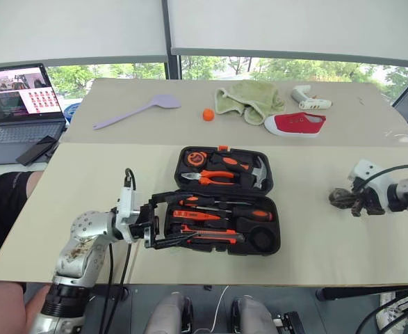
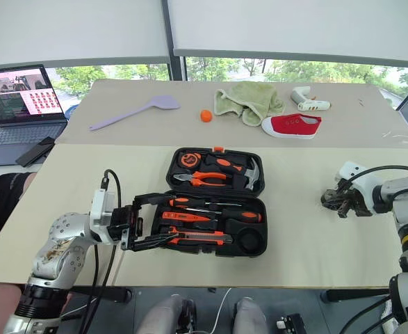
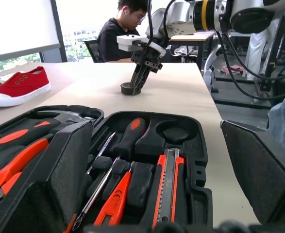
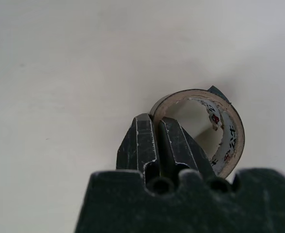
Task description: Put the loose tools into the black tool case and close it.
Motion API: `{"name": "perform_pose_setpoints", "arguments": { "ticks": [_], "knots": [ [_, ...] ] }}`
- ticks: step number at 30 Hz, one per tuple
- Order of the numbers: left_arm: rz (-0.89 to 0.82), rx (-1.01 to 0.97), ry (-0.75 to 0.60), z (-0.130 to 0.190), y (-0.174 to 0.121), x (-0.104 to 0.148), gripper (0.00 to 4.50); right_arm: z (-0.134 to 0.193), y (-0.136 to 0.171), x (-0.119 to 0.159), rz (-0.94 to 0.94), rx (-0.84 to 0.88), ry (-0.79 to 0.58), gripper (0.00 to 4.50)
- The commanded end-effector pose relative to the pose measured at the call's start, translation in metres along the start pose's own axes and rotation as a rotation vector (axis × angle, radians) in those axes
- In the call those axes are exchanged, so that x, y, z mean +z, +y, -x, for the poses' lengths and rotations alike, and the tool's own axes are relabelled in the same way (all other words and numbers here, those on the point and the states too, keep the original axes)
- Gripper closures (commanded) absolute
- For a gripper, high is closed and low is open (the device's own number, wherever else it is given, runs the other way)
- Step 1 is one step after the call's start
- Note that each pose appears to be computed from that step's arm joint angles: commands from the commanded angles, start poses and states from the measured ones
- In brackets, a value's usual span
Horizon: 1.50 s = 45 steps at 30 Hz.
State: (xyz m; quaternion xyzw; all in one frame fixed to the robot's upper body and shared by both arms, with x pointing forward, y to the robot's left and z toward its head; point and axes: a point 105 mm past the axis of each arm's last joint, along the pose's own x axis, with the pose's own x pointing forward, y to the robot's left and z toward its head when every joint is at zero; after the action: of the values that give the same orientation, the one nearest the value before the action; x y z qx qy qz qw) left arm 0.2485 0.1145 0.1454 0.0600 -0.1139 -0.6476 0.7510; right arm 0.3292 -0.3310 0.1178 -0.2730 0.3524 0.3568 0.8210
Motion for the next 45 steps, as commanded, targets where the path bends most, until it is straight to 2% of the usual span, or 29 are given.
{"name": "perform_pose_setpoints", "arguments": {
  "ticks": [1,5,7,9,14,19,26,29,31,33,37,39,44,45],
  "knots": [
    [-0.041,-0.046,0.024,0.007,-0.006,0.002,0.00,0.024,0.036,0.066,0.162,0.250,-0.222,4.49],
    [-0.019,-0.072,0.074,0.019,-0.013,-0.006,0.00,0.023,0.109,0.110,0.243,0.531,-0.285,4.49],
    [0.001,-0.058,0.067,0.022,-0.013,-0.007,0.00,0.017,0.141,0.118,0.243,0.611,-0.277,4.49],
    [0.013,-0.046,0.056,0.022,-0.013,-0.006,0.00,0.013,0.159,0.121,0.221,0.646,-0.269,4.49],
    [0.021,-0.070,0.083,0.025,-0.020,-0.008,0.00,-0.014,0.178,0.107,0.242,0.614,-0.170,4.49],
    [0.022,-0.079,0.122,0.030,-0.019,-0.008,0.00,-0.031,0.179,0.101,0.260,0.543,-0.120,4.49],
    [0.028,-0.083,0.153,0.030,-0.021,-0.011,0.00,-0.035,0.172,0.086,0.337,0.507,-0.016,4.49],
    [0.022,-0.046,0.149,0.030,-0.019,-0.010,0.00,-0.035,0.178,0.092,0.310,0.545,-0.047,4.49],
    [0.016,-0.022,0.150,0.031,-0.017,-0.008,0.00,-0.032,0.185,0.095,0.299,0.593,-0.065,3.74],
    [0.011,-0.005,0.155,0.032,-0.014,-0.006,0.00,-0.032,0.184,0.100,0.323,0.583,-0.097,3.25],
    [0.017,0.010,0.189,0.036,-0.012,-0.006,0.00,-0.027,0.179,0.100,0.330,0.604,-0.115,1.92],
    [0.013,0.031,0.192,0.037,-0.007,-0.004,0.00,-0.020,0.180,0.104,0.346,0.646,-0.178,1.27],
    [0.039,0.223,0.193,0.046,0.020,-0.004,0.00,0.001,0.157,0.123,0.279,0.610,-0.398,1.27],
    [0.032,0.293,0.227,0.051,0.029,-0.009,0.26,0.003,0.149,0.125,0.242,0.581,-0.439,1.24]
  ]
}}
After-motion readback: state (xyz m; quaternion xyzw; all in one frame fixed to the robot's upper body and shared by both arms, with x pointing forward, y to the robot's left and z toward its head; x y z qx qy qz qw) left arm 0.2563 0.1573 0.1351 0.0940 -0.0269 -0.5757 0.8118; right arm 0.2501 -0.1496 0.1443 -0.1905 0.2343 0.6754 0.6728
